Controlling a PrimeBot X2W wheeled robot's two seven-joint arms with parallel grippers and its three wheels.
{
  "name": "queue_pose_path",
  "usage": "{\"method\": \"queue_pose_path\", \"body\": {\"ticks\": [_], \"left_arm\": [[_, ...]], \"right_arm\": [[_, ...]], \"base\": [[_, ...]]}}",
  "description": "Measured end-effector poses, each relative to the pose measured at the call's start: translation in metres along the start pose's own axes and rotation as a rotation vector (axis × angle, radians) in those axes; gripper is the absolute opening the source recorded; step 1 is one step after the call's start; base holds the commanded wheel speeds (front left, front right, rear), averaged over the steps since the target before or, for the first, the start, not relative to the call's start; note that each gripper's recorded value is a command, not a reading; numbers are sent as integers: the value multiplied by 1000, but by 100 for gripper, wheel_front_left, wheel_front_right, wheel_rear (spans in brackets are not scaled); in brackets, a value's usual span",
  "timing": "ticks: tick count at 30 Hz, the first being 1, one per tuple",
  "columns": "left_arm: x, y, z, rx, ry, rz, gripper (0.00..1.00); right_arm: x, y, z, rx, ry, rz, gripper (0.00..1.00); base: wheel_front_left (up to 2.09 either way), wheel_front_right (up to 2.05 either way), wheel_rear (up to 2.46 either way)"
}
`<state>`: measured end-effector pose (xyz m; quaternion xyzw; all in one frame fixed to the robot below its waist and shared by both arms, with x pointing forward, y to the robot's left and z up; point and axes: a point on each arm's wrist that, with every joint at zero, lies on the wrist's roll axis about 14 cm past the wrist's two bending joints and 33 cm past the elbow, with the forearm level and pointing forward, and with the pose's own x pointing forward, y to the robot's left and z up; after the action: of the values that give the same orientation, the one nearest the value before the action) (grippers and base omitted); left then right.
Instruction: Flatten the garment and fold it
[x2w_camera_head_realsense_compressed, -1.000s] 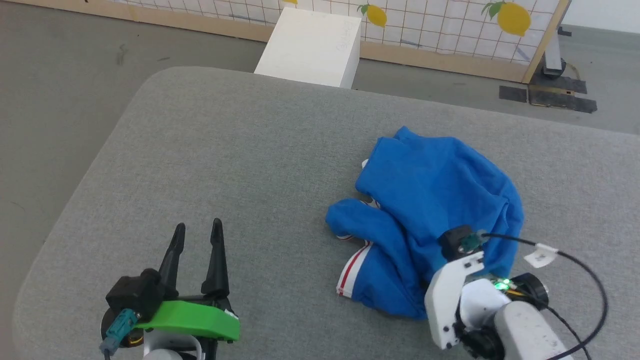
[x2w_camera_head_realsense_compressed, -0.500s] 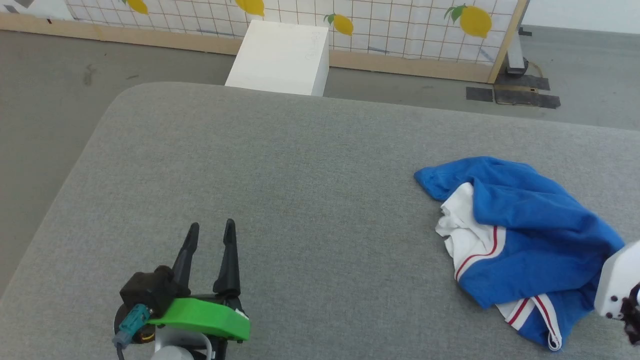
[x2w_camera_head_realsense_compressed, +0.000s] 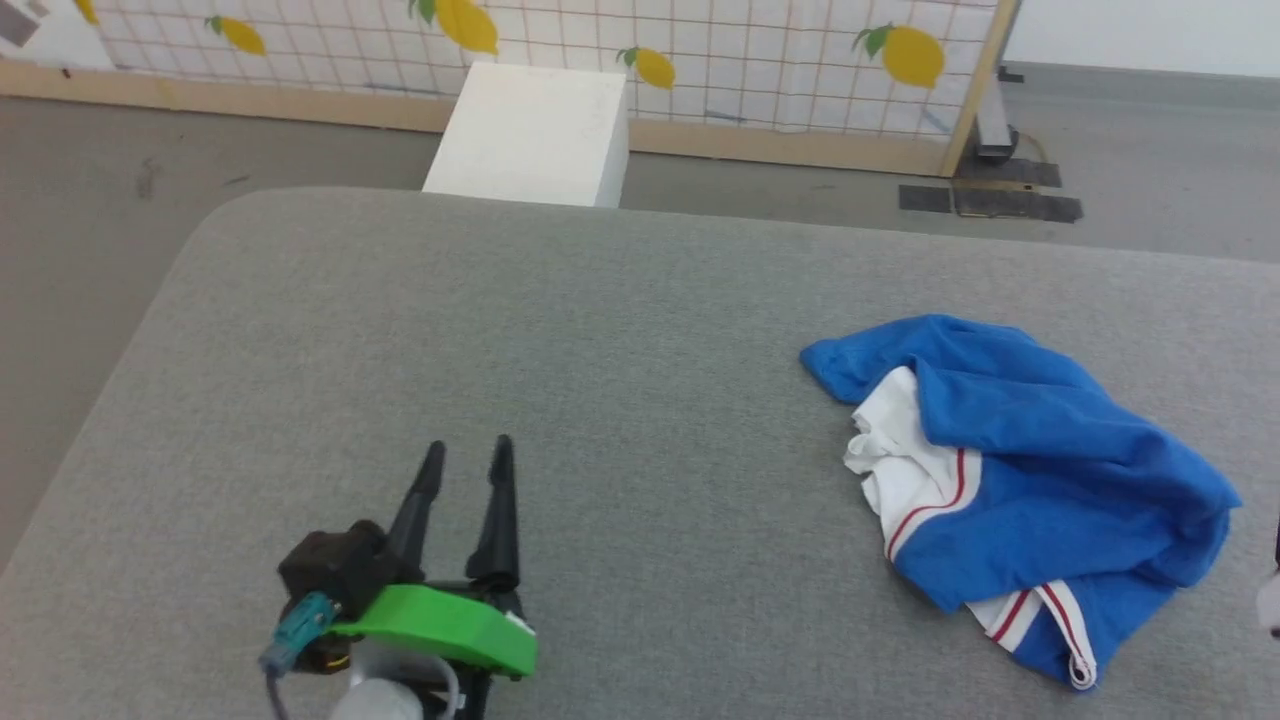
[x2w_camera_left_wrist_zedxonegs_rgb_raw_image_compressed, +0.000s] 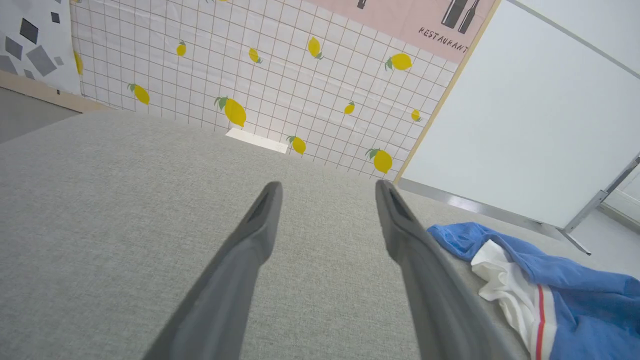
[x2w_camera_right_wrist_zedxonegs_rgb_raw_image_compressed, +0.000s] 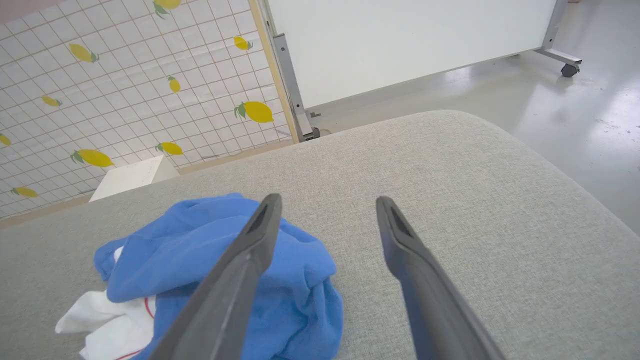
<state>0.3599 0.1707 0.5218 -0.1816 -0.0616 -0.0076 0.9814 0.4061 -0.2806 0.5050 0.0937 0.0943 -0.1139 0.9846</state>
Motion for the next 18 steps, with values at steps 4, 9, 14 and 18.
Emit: {"method": "queue_pose_path", "body": {"ticks": [4,9,14,18], "left_arm": [[16,-35,-17,-48,67,-113,100],[55,-99,-33,-44,221,-326,100],[74,-150,-72,48,507,-483,100],[72,-177,-111,138,764,-564,100]], "right_arm": [[-13,-19,-19,41,23,-36,100],[-20,-26,-31,53,45,-48,100],[-22,-34,-35,63,52,-72,100],[-20,-44,-42,71,65,-102,100]], "base": [[0,0,0],[0,0,0],[0,0,0],[0,0,0]]}}
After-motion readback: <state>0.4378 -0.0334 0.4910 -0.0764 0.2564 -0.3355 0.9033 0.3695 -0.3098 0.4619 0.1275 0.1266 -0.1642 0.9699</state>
